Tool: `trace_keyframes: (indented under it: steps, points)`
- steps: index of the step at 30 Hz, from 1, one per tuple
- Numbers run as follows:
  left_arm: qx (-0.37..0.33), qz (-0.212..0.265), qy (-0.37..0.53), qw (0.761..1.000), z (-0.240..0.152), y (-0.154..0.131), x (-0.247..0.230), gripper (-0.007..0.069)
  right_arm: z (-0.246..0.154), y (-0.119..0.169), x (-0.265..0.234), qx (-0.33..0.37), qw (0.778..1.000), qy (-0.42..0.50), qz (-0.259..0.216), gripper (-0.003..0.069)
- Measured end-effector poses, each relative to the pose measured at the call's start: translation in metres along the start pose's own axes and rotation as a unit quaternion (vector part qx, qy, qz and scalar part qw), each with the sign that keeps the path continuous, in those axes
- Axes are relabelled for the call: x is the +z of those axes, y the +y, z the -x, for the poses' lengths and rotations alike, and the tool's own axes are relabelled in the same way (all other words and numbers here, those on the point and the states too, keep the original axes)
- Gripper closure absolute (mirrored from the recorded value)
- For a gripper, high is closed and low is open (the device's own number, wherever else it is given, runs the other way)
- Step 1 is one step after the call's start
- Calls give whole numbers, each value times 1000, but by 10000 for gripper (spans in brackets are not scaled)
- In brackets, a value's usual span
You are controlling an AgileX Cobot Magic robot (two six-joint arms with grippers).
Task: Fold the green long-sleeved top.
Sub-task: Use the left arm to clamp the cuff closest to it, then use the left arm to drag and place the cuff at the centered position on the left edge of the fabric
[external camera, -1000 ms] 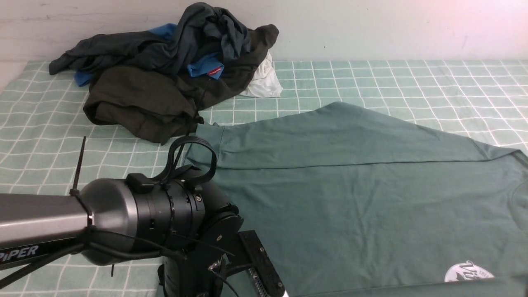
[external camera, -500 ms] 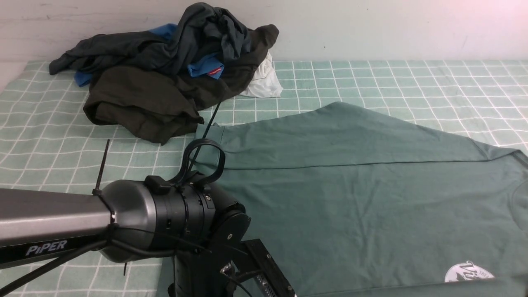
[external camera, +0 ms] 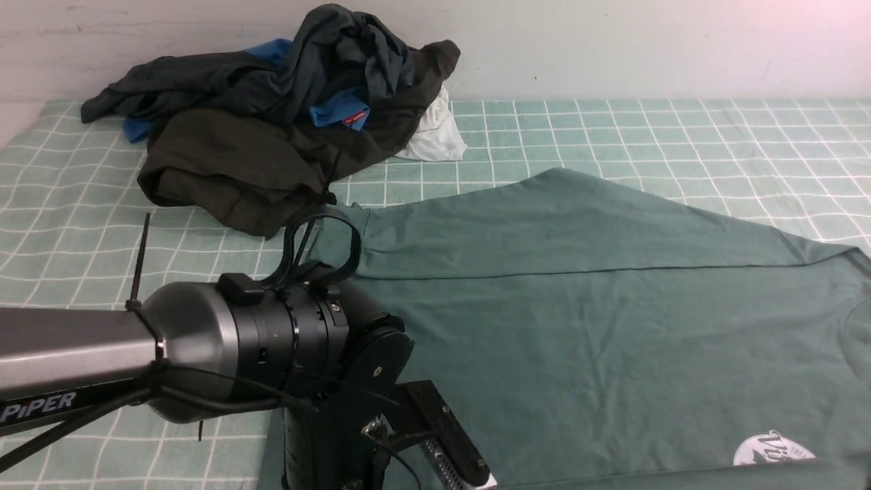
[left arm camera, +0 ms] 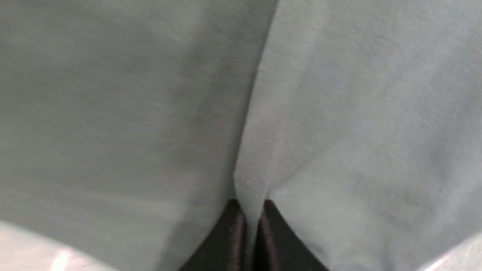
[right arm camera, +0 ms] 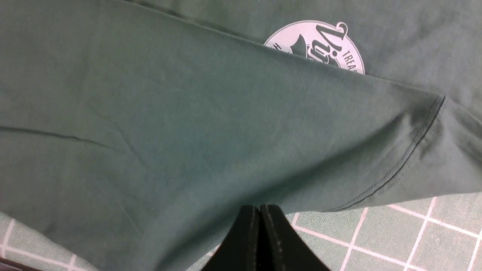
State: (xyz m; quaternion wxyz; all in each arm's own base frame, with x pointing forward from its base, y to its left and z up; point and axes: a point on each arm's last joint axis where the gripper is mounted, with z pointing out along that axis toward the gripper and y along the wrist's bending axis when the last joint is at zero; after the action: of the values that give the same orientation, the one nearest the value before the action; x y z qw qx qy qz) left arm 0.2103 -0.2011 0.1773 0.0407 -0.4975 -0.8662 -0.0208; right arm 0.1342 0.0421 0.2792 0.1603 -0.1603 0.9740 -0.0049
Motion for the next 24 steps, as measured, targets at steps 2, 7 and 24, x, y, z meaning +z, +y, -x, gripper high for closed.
trace_keyframes:
  steps: [2, 7, 24]
  points:
    - [9, 22, -9, 1000, 8, 6, -16, 620, 0, 0, 0, 0, 1000, 0, 0, 672]
    - [22, 76, -46, 996, 25, 19, -52, 620, 0, 0, 0, 0, 1000, 0, 0, 672]
    - [-39, 76, -97, 992, 80, 107, -79, 608, 1, 0, 0, 0, 1000, -6, 0, 672]
